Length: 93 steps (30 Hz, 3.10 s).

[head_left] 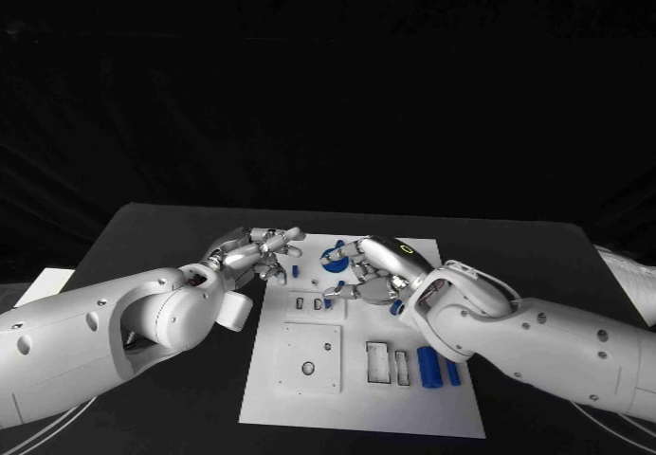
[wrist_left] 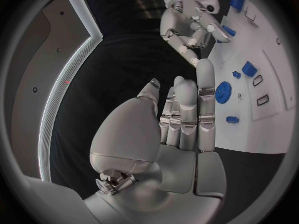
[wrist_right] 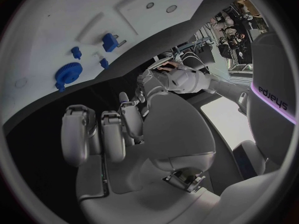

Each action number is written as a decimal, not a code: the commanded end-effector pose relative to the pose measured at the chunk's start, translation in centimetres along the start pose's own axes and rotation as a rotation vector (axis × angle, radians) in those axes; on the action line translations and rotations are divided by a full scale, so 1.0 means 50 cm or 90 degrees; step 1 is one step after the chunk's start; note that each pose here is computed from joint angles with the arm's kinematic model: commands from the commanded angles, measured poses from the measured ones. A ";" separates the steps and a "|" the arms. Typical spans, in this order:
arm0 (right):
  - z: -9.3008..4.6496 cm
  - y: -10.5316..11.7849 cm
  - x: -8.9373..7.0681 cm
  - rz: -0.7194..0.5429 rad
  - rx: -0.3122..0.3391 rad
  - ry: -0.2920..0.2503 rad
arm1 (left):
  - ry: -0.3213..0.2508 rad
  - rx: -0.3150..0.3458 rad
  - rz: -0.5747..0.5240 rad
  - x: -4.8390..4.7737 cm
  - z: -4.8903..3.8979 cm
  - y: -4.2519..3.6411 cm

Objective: Assemble the parts on the task board

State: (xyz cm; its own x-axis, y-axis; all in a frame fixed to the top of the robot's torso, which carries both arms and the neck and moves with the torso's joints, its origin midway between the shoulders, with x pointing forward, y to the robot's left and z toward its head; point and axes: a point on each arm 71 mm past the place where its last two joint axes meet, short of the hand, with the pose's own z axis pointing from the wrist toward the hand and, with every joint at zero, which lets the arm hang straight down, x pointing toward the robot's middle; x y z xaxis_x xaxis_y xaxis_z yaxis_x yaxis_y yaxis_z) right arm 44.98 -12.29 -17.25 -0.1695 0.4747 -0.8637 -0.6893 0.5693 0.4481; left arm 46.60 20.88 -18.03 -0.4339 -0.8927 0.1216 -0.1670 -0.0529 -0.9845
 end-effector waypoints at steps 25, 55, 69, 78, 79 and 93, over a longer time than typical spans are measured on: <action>-0.124 -0.183 -0.291 0.197 0.206 -0.144 | 0.117 -0.418 0.695 0.048 0.138 -0.041; -0.118 -0.196 -0.285 0.190 0.221 -0.130 | 0.164 -0.475 0.788 0.113 0.216 -0.008; -0.116 -0.198 -0.283 0.191 0.223 -0.126 | 0.191 -0.494 0.797 0.116 0.216 0.003; -0.115 -0.199 -0.281 0.192 0.223 -0.123 | 0.200 -0.505 0.801 0.115 0.216 0.008; -0.114 -0.199 -0.281 0.192 0.223 -0.123 | 0.201 -0.505 0.801 0.116 0.217 0.009; -0.112 -0.199 -0.278 0.191 0.222 -0.119 | 0.203 -0.503 0.799 0.126 0.220 0.016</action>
State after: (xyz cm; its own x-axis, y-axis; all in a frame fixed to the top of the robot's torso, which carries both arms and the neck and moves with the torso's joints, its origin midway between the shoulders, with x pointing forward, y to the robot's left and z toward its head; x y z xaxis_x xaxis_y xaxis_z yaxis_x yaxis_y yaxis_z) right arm 50.29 -28.51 -10.93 -0.1587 0.7554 -0.6358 -0.3412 0.5623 0.7532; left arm 53.58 10.45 -19.40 -0.7969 -0.0547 -0.6016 0.0620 0.9832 -0.1716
